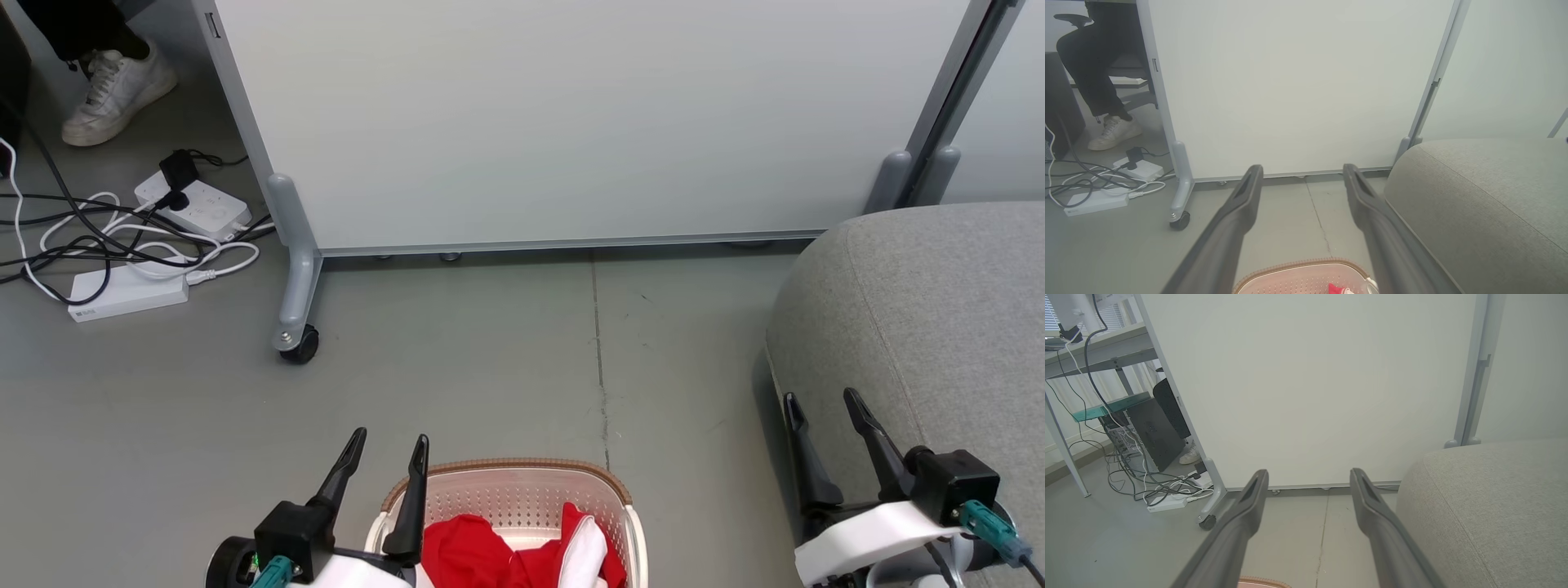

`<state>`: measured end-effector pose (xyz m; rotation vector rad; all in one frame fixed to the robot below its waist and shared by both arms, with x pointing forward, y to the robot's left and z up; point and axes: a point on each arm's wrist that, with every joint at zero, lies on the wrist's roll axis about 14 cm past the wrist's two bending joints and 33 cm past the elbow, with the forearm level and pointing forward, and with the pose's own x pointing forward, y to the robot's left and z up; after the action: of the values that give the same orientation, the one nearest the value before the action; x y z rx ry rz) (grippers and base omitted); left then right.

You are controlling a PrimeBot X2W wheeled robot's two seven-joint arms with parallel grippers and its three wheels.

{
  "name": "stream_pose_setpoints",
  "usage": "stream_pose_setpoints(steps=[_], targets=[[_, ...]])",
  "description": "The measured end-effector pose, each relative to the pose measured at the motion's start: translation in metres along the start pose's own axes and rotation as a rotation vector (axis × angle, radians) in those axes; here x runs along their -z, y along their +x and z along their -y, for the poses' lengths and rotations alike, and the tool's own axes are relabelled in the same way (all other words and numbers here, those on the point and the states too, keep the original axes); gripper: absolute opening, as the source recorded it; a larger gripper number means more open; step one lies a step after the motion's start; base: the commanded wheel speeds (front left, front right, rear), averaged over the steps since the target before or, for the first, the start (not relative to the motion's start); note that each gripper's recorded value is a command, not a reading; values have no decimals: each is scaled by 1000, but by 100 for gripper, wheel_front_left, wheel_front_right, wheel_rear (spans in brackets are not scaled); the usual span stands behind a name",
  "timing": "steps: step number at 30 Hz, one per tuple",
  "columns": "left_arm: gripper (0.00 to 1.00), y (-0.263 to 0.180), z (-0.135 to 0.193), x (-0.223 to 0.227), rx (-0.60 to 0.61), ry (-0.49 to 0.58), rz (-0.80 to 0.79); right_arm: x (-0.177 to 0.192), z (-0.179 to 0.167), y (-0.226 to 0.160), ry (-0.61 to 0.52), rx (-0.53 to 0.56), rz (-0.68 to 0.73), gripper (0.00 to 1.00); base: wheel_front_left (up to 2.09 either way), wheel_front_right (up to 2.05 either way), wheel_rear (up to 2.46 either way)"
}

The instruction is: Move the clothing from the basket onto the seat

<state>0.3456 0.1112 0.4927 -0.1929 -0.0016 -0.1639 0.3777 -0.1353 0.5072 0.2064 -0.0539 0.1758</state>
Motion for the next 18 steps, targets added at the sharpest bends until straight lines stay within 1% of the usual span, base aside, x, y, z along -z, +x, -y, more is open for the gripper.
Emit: stream_pose_setpoints(steps=[18], targets=[[100,-5,-3,3,-10,30,12,-1,-11,4,-100,-49,9,100,0,0,0]])
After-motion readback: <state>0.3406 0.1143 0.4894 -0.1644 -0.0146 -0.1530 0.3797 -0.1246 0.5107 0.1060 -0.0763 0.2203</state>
